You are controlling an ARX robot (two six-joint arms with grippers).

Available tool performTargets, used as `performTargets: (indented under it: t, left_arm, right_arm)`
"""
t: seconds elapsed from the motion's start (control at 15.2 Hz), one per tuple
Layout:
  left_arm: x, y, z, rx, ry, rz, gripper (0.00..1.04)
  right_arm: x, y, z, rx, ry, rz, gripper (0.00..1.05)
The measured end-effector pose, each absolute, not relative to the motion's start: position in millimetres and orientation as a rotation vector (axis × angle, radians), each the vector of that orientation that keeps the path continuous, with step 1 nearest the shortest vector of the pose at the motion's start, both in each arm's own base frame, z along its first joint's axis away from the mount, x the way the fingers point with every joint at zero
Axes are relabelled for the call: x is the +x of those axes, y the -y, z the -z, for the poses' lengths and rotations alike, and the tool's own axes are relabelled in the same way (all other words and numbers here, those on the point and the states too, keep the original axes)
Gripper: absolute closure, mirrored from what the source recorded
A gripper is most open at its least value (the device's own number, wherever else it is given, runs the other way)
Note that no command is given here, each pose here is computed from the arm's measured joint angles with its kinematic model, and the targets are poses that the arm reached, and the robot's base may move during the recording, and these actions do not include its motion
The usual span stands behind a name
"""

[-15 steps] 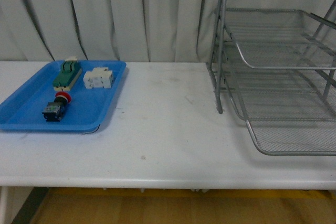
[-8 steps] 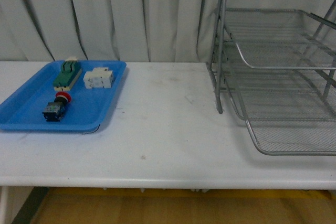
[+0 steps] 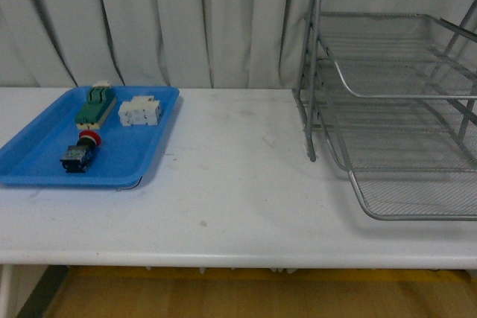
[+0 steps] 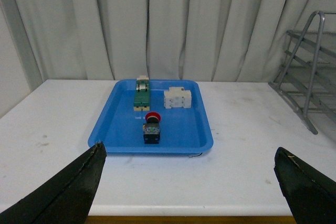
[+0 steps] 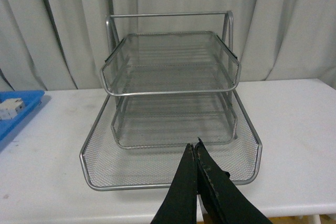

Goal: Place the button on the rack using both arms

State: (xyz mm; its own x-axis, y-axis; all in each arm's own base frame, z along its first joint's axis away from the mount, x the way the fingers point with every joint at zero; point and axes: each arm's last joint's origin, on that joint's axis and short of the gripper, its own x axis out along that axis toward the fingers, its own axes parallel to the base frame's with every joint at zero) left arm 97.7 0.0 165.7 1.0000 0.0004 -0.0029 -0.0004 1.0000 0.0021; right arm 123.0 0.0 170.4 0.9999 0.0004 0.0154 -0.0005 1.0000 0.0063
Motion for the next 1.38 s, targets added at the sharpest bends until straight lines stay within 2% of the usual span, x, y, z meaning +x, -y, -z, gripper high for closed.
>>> performTargets:
  t: [0.92, 1.05, 1.12, 1.19, 1.25, 1.38]
  left_arm:
    - [98, 0, -166, 0.002, -0.002, 0.0, 0.07]
    - [98, 0, -166, 0.002, -0.003, 0.0, 0.07]
    - [97, 0, -164, 0.01, -0.128, -0.048, 0.07]
    - [102, 1, -168, 0.038, -0.326, -0.104, 0.07]
    - [115, -1, -176, 0.044, -0.399, -0.139, 0.07]
    - [149, -6, -192, 0.024, -0.417, -0.112, 0.07]
  right_arm:
    - [97, 0, -166, 0.006, -0.003, 0.001, 1.03]
    - [97, 0, -167, 0.004, 0.003, 0.001, 0.8]
    - [97, 0, -167, 0.003, 0.004, 0.001, 0.67]
    - [97, 0, -167, 0.002, 0.003, 0.002, 0.56]
    - [97, 0, -167, 0.002, 0.005, 0.0, 0.43]
    - [97, 0, -167, 0.002, 0.004, 0.001, 0.2]
